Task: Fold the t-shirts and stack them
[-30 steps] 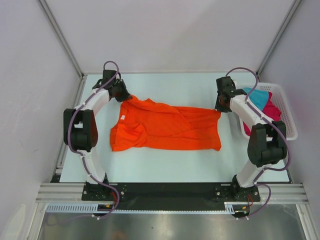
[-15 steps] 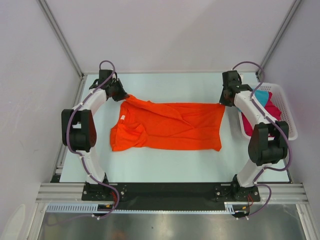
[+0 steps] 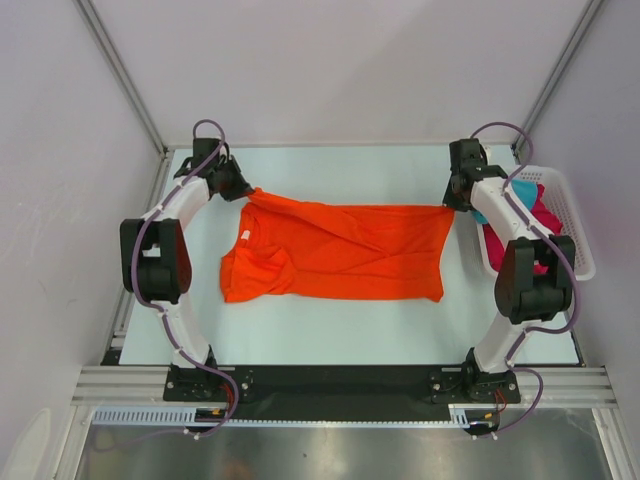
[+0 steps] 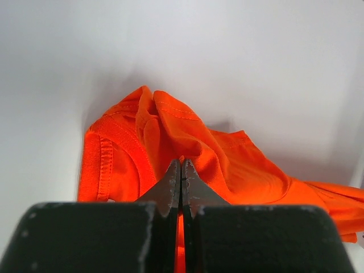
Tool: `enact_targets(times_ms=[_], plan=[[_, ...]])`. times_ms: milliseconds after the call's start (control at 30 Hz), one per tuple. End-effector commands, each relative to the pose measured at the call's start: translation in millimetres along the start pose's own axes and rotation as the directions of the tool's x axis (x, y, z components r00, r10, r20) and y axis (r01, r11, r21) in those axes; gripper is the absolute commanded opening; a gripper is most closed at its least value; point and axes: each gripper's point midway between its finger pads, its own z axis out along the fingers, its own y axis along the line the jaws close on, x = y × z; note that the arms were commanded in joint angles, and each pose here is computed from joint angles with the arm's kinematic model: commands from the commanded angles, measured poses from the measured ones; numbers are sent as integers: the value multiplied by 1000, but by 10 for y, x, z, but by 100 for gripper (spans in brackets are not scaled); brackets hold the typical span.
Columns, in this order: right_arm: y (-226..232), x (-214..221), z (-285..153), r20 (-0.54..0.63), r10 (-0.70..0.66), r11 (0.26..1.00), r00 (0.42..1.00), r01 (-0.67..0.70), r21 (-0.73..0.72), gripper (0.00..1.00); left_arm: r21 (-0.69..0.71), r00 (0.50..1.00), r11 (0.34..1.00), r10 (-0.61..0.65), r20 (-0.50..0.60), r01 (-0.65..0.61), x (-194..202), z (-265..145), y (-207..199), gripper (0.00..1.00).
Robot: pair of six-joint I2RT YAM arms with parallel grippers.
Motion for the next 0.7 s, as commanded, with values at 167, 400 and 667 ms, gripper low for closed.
enact_targets(times_ms=[167,400,667], plan=[[14,-204,-65,42,41,999,998,-39,-28,0,68,996,997,15,85,-21,-334,-188,-206,0],[90,-140,-174,44,22,999,999,-20,-44,0,78,996,996,26,90,-33,-297,-296,-229,0],[171,81,-431,49,-12,997,999,16,-72,0,90,996,995,39,82,-46,-105,-518,-216,0]])
